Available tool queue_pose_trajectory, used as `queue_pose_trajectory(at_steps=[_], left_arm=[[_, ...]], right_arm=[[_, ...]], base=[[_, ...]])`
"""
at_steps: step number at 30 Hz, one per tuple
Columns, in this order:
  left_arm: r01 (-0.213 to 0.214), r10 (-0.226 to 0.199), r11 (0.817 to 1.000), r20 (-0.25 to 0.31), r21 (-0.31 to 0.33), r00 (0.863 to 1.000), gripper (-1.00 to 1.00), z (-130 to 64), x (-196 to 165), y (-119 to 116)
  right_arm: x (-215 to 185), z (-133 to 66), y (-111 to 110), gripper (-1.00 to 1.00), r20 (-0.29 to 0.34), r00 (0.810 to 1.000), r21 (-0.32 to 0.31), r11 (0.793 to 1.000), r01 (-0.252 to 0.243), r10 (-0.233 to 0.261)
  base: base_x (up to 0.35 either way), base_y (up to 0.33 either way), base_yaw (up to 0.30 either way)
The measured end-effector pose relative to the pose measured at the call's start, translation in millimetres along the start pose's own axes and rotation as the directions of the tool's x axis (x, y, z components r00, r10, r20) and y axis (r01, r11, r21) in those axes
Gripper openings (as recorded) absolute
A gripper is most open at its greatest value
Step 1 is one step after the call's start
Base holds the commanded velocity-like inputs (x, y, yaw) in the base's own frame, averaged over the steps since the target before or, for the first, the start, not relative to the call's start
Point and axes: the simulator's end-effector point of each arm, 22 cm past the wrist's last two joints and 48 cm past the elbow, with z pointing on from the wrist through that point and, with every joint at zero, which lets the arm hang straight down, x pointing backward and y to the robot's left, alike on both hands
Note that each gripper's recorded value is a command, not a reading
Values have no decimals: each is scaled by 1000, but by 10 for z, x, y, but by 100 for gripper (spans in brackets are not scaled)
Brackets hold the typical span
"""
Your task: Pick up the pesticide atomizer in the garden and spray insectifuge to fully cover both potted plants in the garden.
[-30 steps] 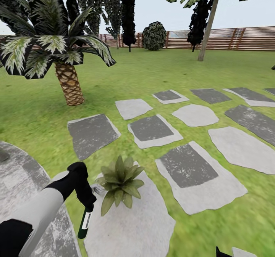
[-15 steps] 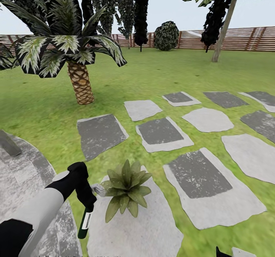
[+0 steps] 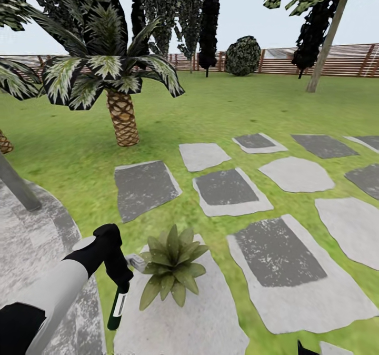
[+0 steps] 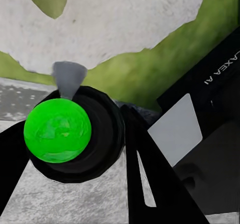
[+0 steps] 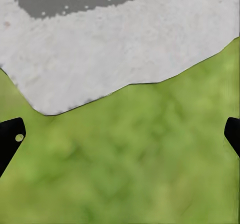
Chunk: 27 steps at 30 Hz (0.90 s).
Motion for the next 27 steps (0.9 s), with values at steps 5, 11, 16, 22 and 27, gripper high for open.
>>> queue_pose_trajectory(at_steps=[5,11,16,22,27], left_arm=[[1,-1,1000,-6,0,1000,-100,39,25,-1],[3,-3,1000,-11,1,1000,-100,68,35,6],[10,-10,1000,-22,6,1000,-100,115,76,20],[12,-12,1000,-37,1,999,-100,169,126,42],[15,-18,999,-51,-46,999,-100,253,205,148]], right_arm=[[4,0,0,100,-1,1000,0,1000,0,0],[28,0,18,100,-6,1000,-2,1000,1,-1],[46,3,14,100,-10,1000,0,1000,2,-2],[46,8,-5,100,-9,1000,1,1000,5,-5],[39,12,-30,100,-9,1000,3,1000,10,-10]], base=[[-2,-274,269],[-112,-261,267],[-223,-195,254],[-47,-51,96],[-2,-2,3]])
